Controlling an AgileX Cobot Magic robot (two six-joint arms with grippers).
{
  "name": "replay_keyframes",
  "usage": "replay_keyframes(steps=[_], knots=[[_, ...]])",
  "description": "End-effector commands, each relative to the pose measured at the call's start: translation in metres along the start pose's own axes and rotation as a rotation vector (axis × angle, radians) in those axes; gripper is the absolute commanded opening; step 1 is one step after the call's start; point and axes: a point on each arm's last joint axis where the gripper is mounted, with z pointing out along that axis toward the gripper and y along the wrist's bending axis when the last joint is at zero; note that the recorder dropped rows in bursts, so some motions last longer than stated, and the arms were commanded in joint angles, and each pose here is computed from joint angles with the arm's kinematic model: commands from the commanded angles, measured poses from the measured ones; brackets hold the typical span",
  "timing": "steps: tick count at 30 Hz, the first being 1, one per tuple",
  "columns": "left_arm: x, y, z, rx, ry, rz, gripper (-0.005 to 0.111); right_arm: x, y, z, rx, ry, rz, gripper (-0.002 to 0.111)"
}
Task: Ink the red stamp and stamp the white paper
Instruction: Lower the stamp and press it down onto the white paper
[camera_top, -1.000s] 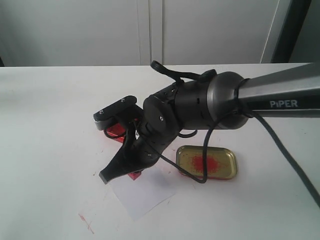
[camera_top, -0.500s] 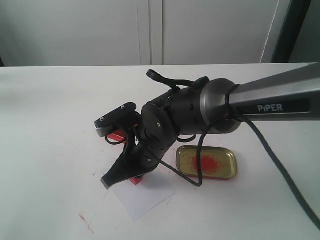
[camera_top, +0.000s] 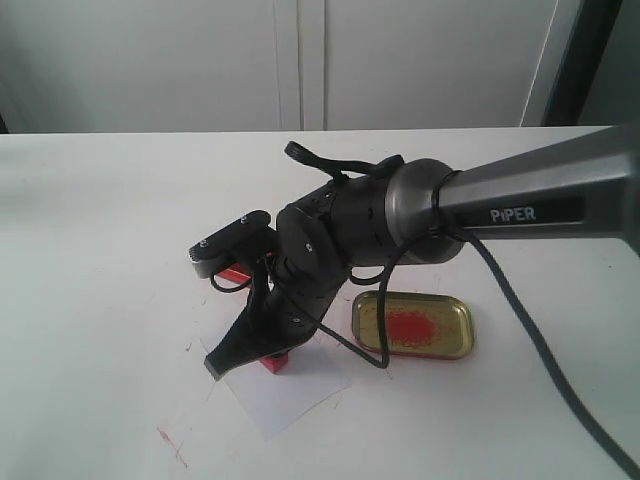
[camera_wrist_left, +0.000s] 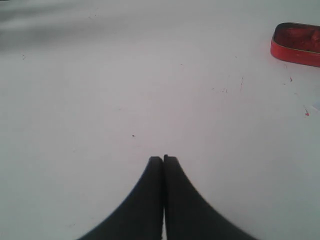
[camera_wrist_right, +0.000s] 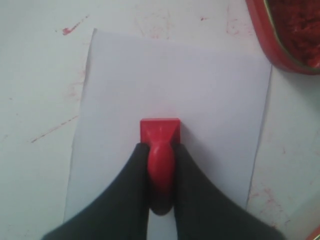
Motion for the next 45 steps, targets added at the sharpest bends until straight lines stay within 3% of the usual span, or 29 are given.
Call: replay_keyframes(steps=[1, 26, 45], knots=[[0.001, 0.000, 0.000, -0.001, -0.005, 0.002, 0.000, 0.033, -0.002, 0.034, 0.006, 0.231, -0.008, 0.000], [0.001, 0.000, 0.000, -0.001, -0.005, 0.002, 0.000, 0.030, -0.001, 0.029, 0.005, 0.214, -0.006, 0.000], [0.001, 0.000, 0.000, -0.001, -0.005, 0.002, 0.000, -0.006, -0.001, -0.031, 0.017, -0.110, -0.020, 0.000]])
